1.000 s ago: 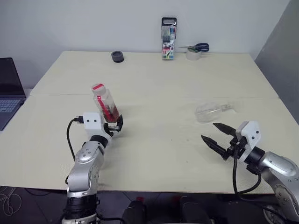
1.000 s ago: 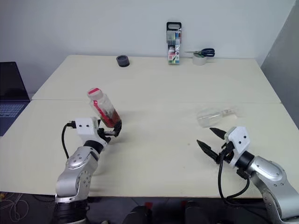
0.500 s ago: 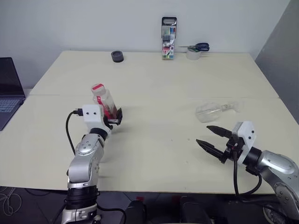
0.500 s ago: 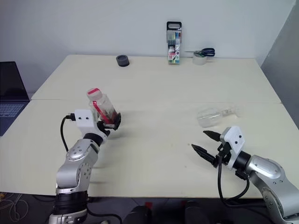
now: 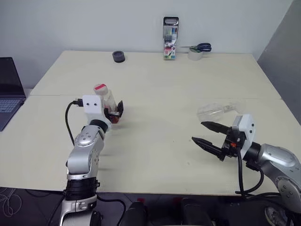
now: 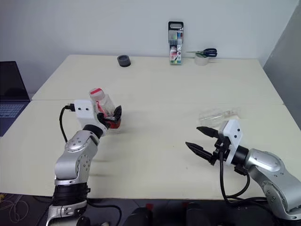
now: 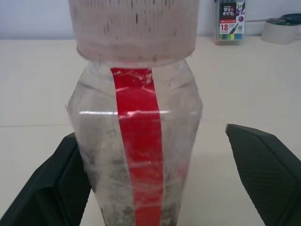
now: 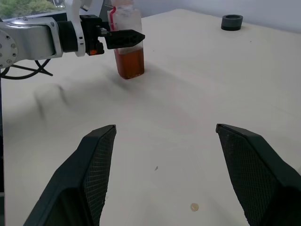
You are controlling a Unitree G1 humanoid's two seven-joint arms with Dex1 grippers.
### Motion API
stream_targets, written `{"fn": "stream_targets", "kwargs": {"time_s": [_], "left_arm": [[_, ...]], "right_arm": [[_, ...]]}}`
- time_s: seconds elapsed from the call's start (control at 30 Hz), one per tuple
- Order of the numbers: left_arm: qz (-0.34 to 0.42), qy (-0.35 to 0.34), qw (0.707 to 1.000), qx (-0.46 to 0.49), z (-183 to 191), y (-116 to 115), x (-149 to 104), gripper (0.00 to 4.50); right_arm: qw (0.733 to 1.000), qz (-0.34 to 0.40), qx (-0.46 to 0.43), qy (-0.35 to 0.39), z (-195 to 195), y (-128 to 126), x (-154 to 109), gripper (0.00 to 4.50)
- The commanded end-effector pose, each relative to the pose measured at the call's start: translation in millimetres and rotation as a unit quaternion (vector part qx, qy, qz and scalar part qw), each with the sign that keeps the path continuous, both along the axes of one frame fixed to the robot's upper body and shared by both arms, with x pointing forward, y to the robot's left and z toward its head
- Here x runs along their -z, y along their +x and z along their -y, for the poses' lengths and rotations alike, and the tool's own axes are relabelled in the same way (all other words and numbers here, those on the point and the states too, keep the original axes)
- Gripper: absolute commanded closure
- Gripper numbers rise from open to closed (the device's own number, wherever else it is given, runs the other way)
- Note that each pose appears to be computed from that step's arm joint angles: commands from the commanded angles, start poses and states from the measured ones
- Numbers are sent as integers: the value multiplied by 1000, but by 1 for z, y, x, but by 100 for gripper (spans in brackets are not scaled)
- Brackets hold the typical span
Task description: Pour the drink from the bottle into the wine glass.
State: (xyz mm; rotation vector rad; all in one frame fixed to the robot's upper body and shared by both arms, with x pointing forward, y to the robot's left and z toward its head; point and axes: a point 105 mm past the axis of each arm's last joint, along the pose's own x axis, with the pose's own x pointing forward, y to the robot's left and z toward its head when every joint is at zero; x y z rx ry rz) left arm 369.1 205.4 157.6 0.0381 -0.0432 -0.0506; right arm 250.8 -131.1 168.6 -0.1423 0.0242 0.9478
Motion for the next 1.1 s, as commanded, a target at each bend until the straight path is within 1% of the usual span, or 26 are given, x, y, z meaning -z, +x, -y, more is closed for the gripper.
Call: {"fn": "stream_targets", "kwargs": {"time_s": [0.03,0.23,0.43,0.73,1.1], "left_arm": [[21,20,1000,-7,-2,3,-17,0],[23,36,999,-14,-6,4,-23,0],[8,55,998,-22,-11,4,-22,0],[19,62,998,-24,-14,9,-31,0],[8,69,997,-27,-16,9,-24,0]], "right_arm": [[1000,17,-10,-2,-4,0,-6,87],[1000,18,-12,-4,-6,1,-6,87],[1000,18,-17,-4,-9,3,-7,87],[1000,20,-18,-6,-11,5,-8,87],[1000,19,-19,-8,-14,5,-7,87]]}}
